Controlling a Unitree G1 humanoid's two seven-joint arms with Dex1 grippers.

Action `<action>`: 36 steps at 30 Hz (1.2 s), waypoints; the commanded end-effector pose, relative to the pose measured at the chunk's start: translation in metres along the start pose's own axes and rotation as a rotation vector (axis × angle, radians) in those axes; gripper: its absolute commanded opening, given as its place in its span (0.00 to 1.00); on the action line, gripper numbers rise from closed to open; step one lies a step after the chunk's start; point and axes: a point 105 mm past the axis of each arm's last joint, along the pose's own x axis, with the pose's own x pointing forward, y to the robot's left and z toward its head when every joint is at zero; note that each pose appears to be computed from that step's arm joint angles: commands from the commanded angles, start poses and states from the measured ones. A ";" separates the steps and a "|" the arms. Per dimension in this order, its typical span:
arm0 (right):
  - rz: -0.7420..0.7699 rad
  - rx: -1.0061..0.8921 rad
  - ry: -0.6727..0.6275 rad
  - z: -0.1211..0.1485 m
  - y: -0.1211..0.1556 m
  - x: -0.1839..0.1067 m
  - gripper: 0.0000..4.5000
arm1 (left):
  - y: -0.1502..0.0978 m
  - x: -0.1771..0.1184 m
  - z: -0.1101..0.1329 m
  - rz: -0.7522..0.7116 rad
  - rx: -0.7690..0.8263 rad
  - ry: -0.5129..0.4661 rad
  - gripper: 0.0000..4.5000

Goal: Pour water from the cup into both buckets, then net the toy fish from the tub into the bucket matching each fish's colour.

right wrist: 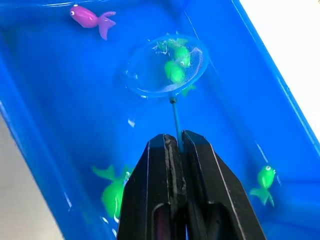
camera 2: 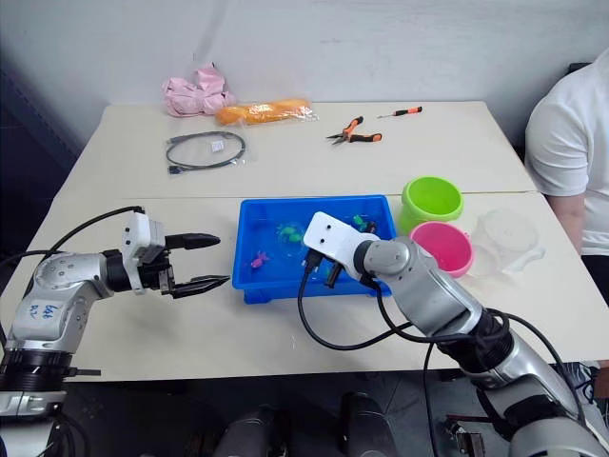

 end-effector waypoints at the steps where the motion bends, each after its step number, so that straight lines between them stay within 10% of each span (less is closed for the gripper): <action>1: -0.006 -0.022 0.005 0.006 0.000 0.005 0.00 | 0.004 -0.005 0.010 0.025 0.059 0.016 0.99; 19: 0.149 0.172 -0.070 0.028 0.025 0.012 0.00 | 0.010 0.006 0.022 0.004 0.094 0.092 0.99; 36: 0.206 0.559 -0.132 0.003 0.006 -0.043 0.00 | 0.008 0.019 0.030 -0.041 0.103 0.057 0.99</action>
